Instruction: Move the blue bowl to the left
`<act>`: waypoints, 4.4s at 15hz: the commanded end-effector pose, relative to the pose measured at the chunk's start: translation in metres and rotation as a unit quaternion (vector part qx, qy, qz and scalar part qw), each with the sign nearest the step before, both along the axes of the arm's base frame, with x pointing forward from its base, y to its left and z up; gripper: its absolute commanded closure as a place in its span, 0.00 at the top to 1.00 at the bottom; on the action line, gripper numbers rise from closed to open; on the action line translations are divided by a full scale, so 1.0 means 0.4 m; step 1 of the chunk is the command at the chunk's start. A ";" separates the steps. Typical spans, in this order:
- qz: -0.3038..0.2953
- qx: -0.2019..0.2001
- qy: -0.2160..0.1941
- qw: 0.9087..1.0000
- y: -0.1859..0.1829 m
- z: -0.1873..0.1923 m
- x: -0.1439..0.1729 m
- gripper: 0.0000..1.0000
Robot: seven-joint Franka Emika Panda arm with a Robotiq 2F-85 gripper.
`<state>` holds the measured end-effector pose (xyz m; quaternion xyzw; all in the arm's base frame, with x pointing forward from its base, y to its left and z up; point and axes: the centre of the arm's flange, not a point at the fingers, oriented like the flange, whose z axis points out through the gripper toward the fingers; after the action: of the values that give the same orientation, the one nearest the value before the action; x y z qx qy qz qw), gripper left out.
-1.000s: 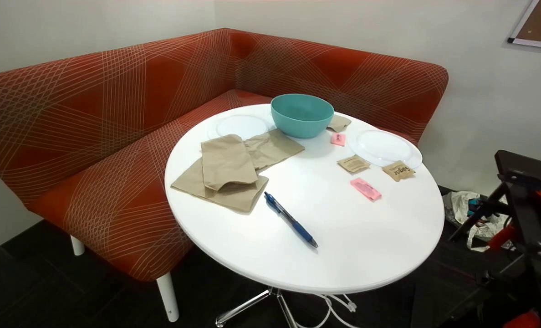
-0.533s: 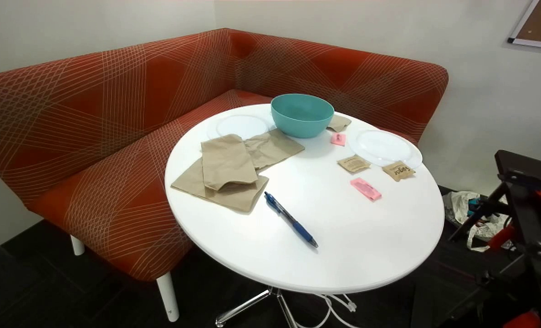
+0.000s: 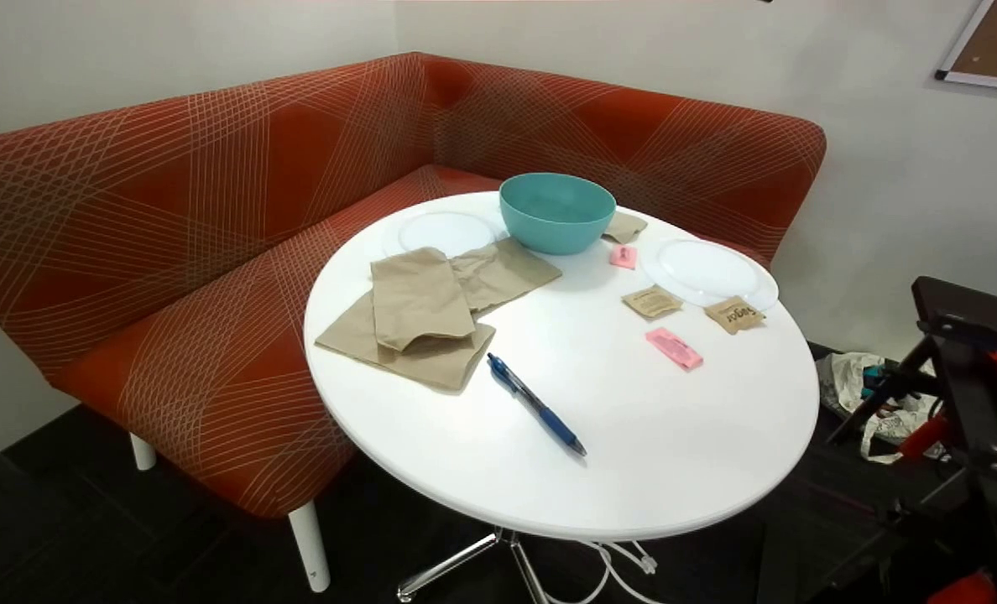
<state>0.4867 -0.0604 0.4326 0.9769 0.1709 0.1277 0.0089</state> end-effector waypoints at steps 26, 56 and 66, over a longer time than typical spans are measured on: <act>0.089 -0.034 0.028 0.995 0.100 -0.487 0.123 1.00; 0.159 -0.090 0.042 0.982 0.087 -0.675 0.284 0.42; 0.144 -0.094 0.041 0.984 0.105 -0.653 0.278 0.01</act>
<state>0.6017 -0.0252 0.1639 0.9376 0.3340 0.0727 0.0643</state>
